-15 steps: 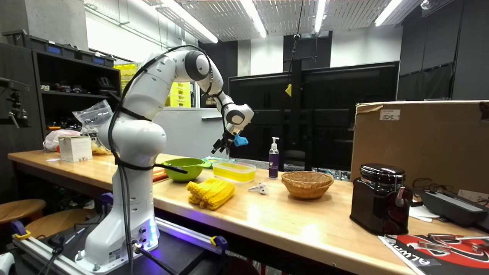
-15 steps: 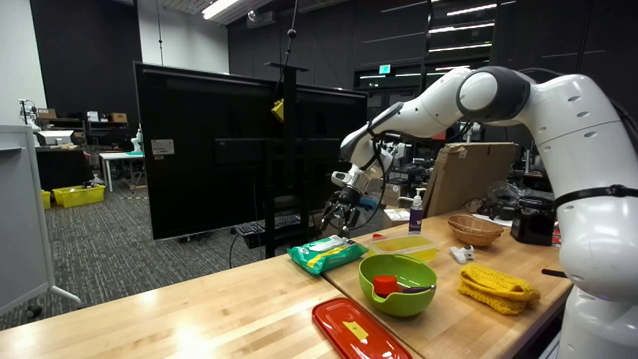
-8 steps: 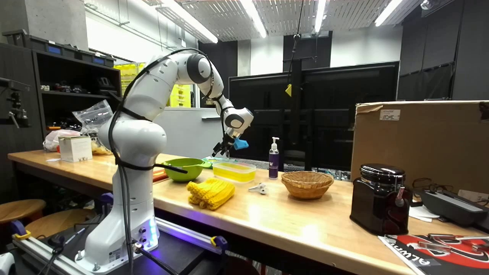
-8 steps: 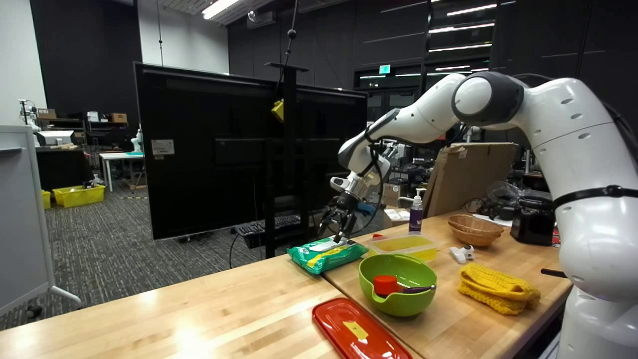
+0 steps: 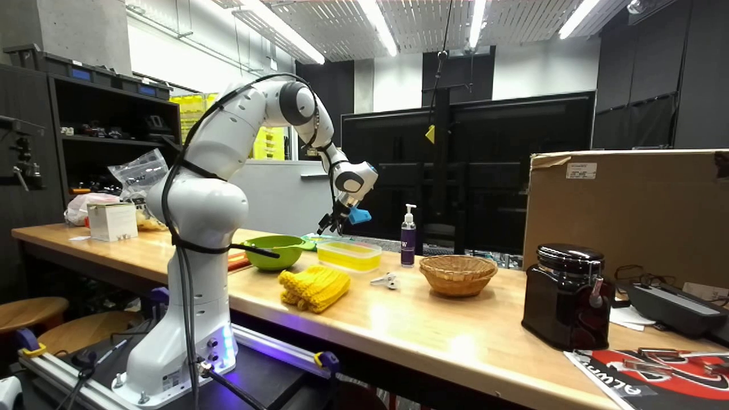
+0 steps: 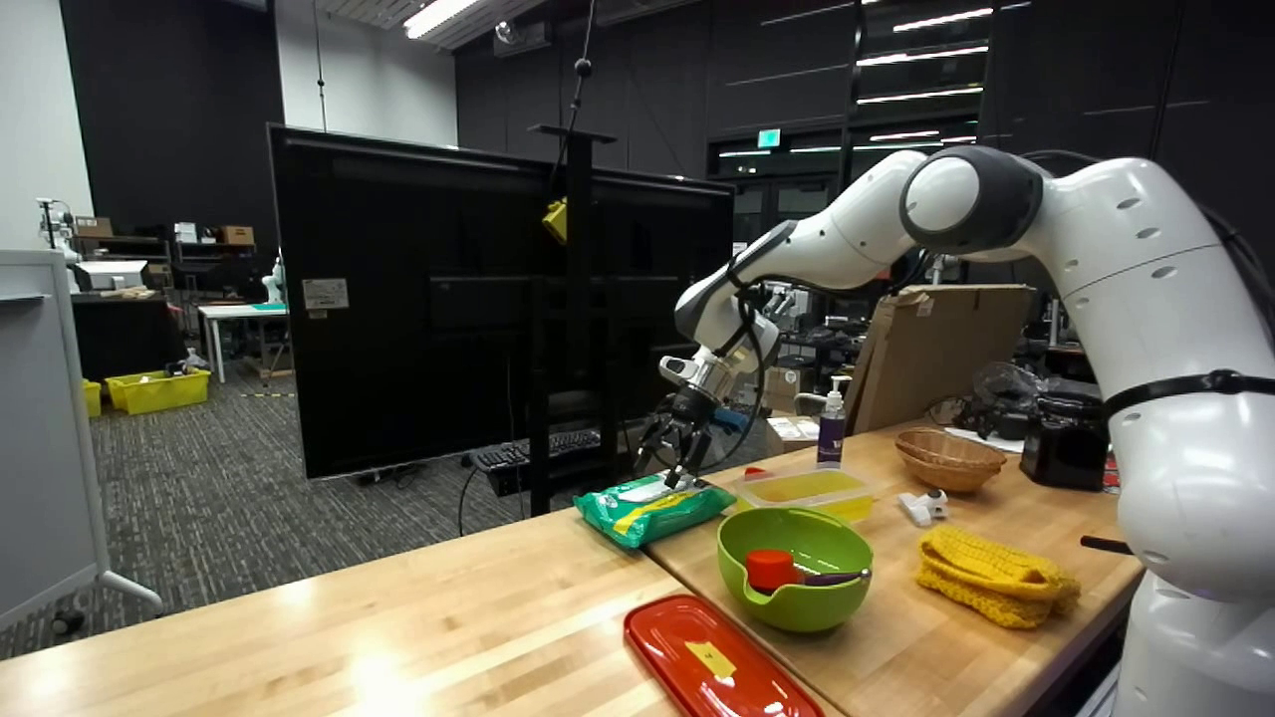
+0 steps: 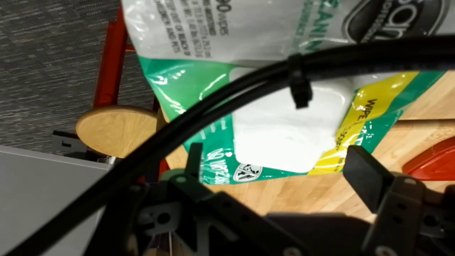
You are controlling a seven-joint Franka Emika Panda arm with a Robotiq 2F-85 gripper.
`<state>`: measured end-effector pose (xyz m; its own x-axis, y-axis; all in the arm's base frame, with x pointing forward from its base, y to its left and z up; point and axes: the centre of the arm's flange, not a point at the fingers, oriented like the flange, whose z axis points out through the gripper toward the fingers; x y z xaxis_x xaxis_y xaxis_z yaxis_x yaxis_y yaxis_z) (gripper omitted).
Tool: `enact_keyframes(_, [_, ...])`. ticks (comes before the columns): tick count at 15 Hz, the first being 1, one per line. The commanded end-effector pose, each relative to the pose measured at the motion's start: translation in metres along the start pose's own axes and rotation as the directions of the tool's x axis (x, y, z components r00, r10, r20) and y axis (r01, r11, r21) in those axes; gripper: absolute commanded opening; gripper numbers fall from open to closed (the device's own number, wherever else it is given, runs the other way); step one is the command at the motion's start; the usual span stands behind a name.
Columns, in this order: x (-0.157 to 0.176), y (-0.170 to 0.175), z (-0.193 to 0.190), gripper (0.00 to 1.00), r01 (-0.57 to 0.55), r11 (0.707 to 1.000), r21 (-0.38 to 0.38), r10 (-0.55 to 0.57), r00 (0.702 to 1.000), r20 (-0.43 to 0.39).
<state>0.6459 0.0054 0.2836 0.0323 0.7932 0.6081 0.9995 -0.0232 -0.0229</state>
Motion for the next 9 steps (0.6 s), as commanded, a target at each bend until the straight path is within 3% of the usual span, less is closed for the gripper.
enact_keyframes(1, [0.0021, 0.0027, 0.0037, 1.00, -0.010, 1.000, -0.016, 0.010, 1.000, -0.016])
enact_keyframes(8, [-0.0018, 0.0031, 0.0123, 1.00, -0.009, 1.000, -0.013, 0.008, 1.000, -0.019])
enact_keyframes(9, [-0.0025, 0.0029, 0.0130, 0.92, -0.008, 1.000, -0.013, 0.008, 1.000, -0.017])
